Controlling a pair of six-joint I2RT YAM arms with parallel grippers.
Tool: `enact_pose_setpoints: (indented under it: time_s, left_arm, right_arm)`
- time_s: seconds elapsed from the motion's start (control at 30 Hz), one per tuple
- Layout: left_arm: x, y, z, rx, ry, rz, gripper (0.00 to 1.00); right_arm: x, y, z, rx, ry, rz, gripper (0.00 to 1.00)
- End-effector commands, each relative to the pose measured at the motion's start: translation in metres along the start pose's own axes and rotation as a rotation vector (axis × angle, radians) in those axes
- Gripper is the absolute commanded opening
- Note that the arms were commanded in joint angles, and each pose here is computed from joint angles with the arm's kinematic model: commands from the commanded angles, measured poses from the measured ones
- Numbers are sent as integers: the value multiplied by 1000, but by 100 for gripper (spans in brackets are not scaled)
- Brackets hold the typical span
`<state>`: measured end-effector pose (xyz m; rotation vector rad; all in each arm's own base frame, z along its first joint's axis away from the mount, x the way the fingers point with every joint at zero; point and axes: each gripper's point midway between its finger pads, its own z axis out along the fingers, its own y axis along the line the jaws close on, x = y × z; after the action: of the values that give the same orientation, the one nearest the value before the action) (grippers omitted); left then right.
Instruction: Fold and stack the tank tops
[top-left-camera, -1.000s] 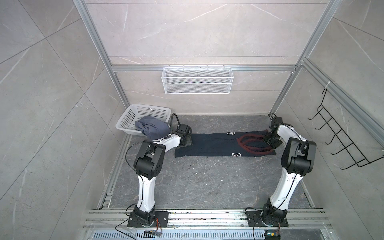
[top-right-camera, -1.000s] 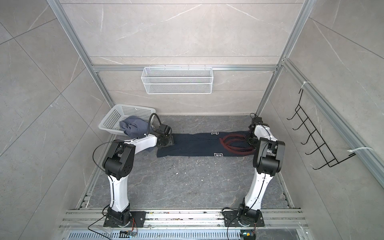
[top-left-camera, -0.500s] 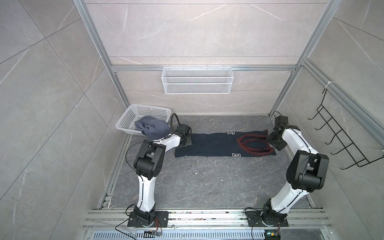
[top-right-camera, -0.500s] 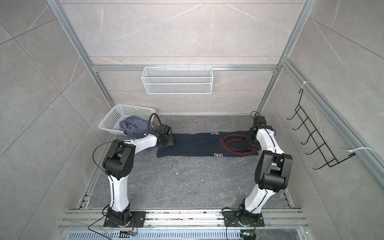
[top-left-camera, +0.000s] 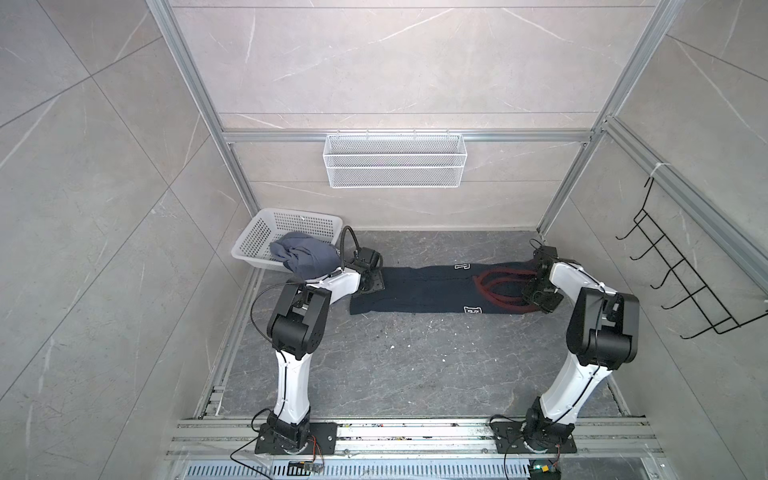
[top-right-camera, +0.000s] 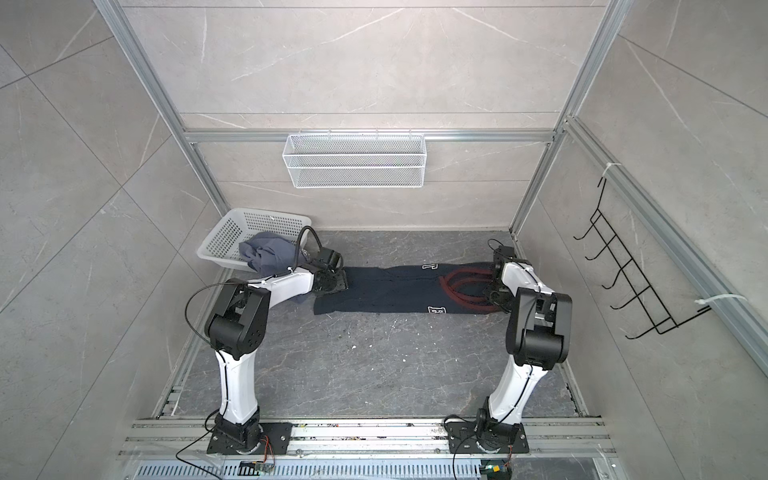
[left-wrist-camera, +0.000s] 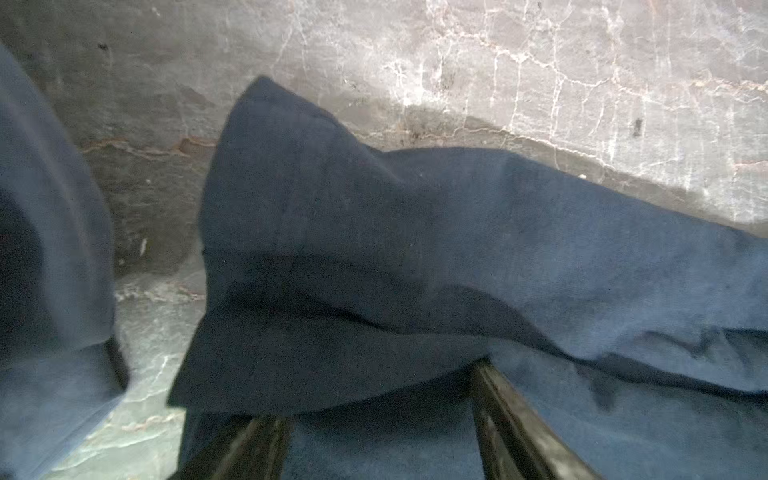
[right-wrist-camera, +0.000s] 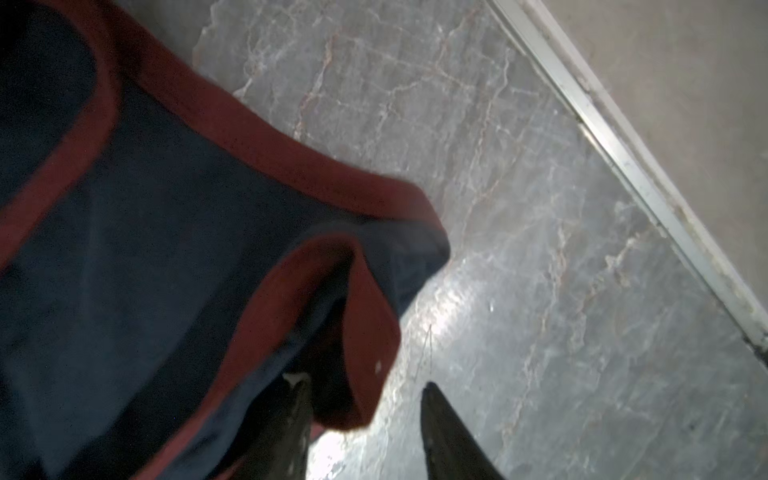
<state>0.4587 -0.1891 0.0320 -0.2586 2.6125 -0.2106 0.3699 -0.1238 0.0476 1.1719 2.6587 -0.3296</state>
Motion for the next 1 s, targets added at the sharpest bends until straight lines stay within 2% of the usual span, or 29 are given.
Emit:
enact_pose_setpoints:
  time_s: [0.0,0.1,0.17,0.33,0.57,0.67,0.77,0.83,0.93,0.97]
  left_arm:
    - [15,19,12,-43,46,4,70]
    - [16,22,14,-54,49,4,70]
    - [19,25,16,-67,53,7,70]
    - [23,32,19,-86,56,5,70]
    - [21,35,19,-95,50,-6,70]
    - [19,35,18,-100,43,-9,70]
    - [17,36,18,-100,39,-18,71]
    - [16,36,19,-95,43,-25,71]
    - [14,35,18,-93,42,-26,71]
    - [13,34,17,-90,42,-27,71]
  right_arm:
    - [-12,-2,1,47,-22,9,31]
    - [-18,-4,-3,60,-44,18,15]
    - [-23,-7,-9,73,-62,28,9]
    - [-37,-4,-15,56,-71,52,3]
    - [-49,6,2,106,-15,36,6]
    - [-48,8,18,141,19,22,12]
    - [-48,9,25,160,34,17,22]
    - [-51,9,24,168,27,12,32]
    - [-54,4,15,193,0,6,53]
    - [-54,4,11,187,-5,6,56]
